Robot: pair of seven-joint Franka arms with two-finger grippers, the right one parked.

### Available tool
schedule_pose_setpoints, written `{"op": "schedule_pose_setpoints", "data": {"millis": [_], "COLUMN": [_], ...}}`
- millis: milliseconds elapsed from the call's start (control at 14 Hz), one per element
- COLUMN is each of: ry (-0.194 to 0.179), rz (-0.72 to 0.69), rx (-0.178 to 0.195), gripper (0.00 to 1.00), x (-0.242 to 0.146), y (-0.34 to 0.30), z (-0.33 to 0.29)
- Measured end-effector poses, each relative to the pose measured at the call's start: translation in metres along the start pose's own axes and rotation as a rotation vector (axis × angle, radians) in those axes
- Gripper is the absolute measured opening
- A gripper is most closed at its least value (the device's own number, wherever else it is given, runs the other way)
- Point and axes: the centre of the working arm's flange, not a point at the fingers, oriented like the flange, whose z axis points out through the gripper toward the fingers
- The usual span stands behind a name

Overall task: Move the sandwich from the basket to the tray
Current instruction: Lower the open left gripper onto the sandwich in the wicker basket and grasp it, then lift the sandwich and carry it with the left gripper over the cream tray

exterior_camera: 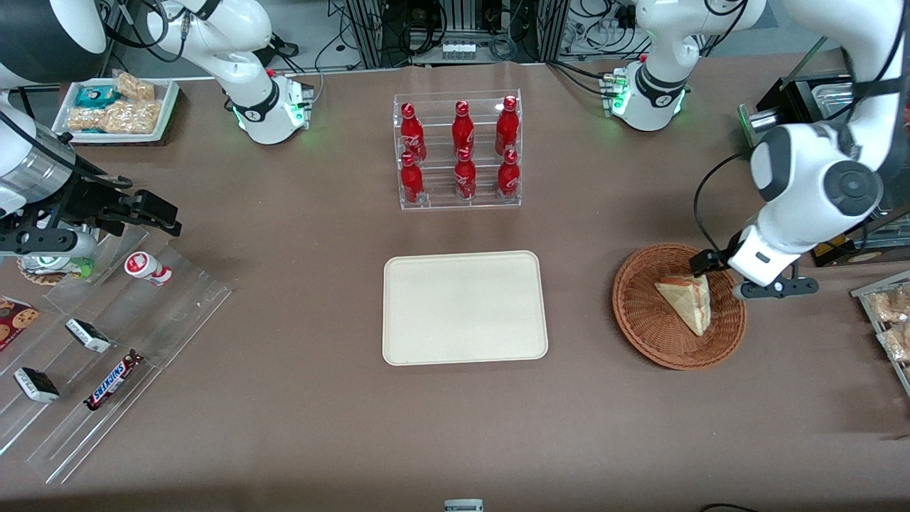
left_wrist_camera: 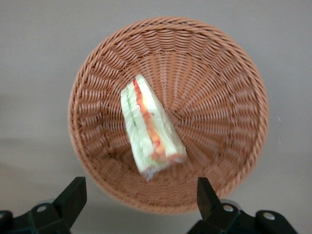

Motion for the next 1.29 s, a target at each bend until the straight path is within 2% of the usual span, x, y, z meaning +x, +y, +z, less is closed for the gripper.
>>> {"op": "schedule_pose_setpoints", "data": {"millis": [214, 357, 571, 714, 857, 1000, 1143, 1286], "ry": [0.031, 0.044, 0.007, -0.009, -0.006, -0.031, -0.063, -0.058], "rz": [-0.309, -0.459, -0.531, -0.589, -0.624, -0.614, -0.575, -0.507], "rx": [-0.011, -0.020, -0.006, 0.002, 0.000, 0.012, 0.031, 0.032], "gripper": [1.00, 1.00, 0.98, 0.77, 0.54, 0.33, 0.26, 0.17], "x": [0.001, 0.005, 0.004, 0.003, 0.005, 0.016, 0.031, 0.033], "y": [0.002, 0.004, 0.005, 0.005, 0.008, 0.020, 0.046, 0.095], "z": [0.026, 0.041, 0.072, 0.082, 0.078, 0.057, 0.019, -0.011]}}
